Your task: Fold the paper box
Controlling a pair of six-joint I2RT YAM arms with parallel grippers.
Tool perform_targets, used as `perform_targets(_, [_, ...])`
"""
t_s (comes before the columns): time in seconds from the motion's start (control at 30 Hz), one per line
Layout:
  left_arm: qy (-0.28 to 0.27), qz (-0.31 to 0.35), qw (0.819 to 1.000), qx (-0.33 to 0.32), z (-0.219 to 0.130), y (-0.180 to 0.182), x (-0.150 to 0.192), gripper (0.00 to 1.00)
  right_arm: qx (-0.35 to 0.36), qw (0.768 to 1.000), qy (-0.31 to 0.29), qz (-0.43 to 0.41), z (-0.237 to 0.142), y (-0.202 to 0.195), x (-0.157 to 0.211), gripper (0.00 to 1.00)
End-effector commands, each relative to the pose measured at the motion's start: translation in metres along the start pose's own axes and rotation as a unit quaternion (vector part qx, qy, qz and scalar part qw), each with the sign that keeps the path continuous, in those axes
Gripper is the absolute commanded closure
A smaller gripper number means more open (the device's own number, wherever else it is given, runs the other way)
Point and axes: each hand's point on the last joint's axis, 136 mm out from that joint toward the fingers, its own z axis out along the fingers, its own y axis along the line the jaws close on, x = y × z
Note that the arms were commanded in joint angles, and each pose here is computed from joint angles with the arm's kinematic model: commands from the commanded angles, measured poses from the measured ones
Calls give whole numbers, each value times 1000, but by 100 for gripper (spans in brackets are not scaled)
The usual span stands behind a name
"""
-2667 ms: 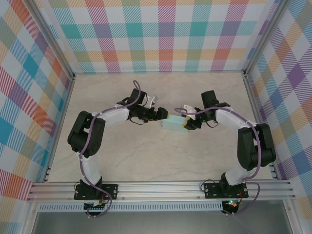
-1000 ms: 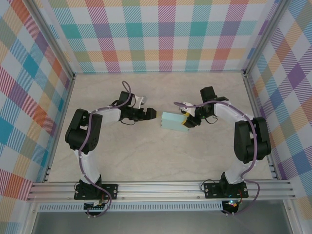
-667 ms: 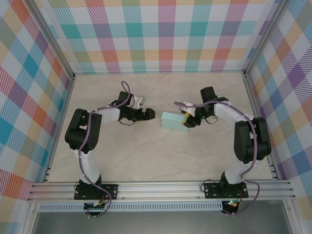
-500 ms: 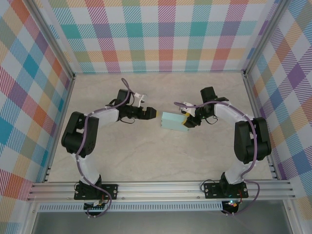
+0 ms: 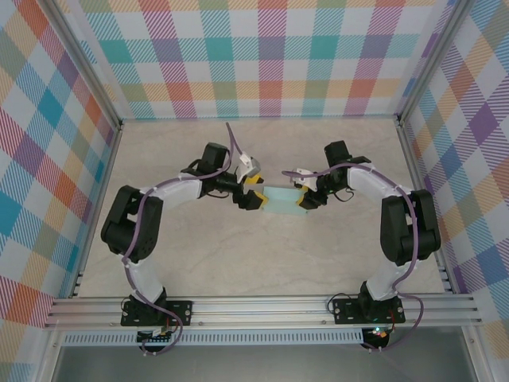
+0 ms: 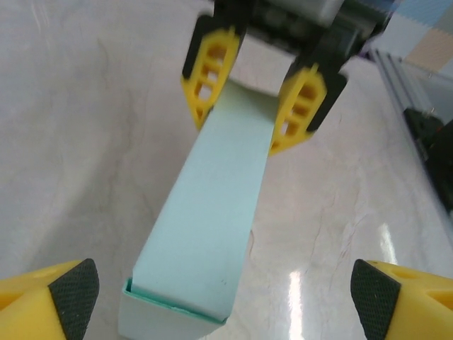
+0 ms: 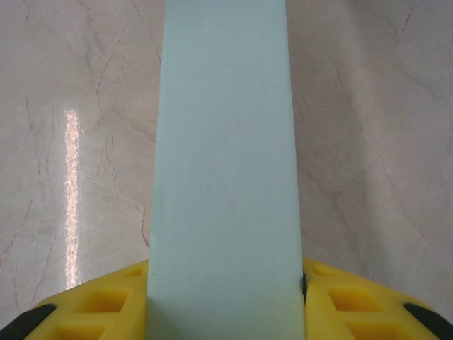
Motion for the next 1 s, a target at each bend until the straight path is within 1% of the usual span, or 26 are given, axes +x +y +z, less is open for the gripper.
perform_targets(0.0, [6, 77, 997, 14, 15, -9, 0, 15, -72, 996, 32, 38, 18, 34, 24, 77])
perform_targets(0.07, [7, 80, 997, 14, 20, -6, 3, 16, -70, 996, 28, 40, 18, 33, 23, 77])
perform_targets(0.1, [19, 96, 995, 17, 25, -7, 8, 20, -70, 996, 29, 40, 17, 32, 23, 77])
perform_targets(0.17, [45, 113, 992, 22, 34, -12, 17, 20, -70, 996, 27, 43, 17, 32, 22, 77])
perform_targets(0.2, [50, 118, 991, 28, 37, -14, 19, 24, -69, 996, 24, 45, 16, 31, 21, 77])
perform_targets(0.23, [52, 117, 991, 29, 39, -14, 21, 32, -67, 996, 20, 48, 16, 30, 20, 76])
perform_targets(0.3, [60, 119, 991, 32, 41, -14, 26, 44, -63, 996, 19, 55, 14, 28, 20, 75])
perform_targets(0.33, [63, 121, 990, 26, 41, -13, 27, 53, -59, 996, 18, 61, 14, 26, 19, 72])
perform_targets(0.37, [62, 123, 990, 24, 41, -13, 27, 55, -50, 996, 16, 71, 13, 22, 18, 68])
perform_targets(0.4, [62, 125, 990, 20, 41, -14, 27, 56, -38, 996, 10, 82, 11, 17, 16, 60])
perform_targets(0.47, [61, 133, 989, 10, 40, -14, 25, 57, 24, 993, 6, 119, 7, -4, 12, 52])
perform_targets(0.53, [66, 137, 988, 2, 40, -15, 26, 57, 50, 989, -31, 134, -4, -7, -2, 42])
perform_targets(0.57, [67, 137, 988, 1, 40, -16, 26, 57, 57, 986, -59, 144, -12, -7, -14, 39])
perform_targets(0.6, [66, 136, 989, -2, 40, -16, 27, 57, 55, 982, -86, 157, -20, -3, -26, 38])
perform_targets(0.67, [68, 137, 988, -8, 43, -16, 30, 57, 52, 973, -117, 194, -33, 2, -40, 38])
perform_targets(0.7, [69, 138, 988, -10, 44, -16, 31, 57, 35, 971, -120, 205, -38, 11, -44, 40])
perform_targets(0.77, [72, 134, 988, -7, 47, -17, 35, 57, -1, 972, -109, 210, -44, 31, -46, 44])
perform_targets(0.8, [74, 131, 989, -6, 47, -17, 37, 59, 0, 969, -99, 225, -47, 34, -43, 44])
perform_targets(0.83, [77, 128, 989, -4, 48, -17, 38, 61, -5, 967, -104, 234, -51, 37, -44, 44])
perform_targets(0.87, [79, 127, 989, -5, 48, -17, 39, 62, 0, 963, -109, 246, -58, 37, -44, 44])
perform_targets(0.97, [82, 128, 988, -5, 47, -17, 41, 62, 66, 947, -114, 292, -77, 20, -38, 42])
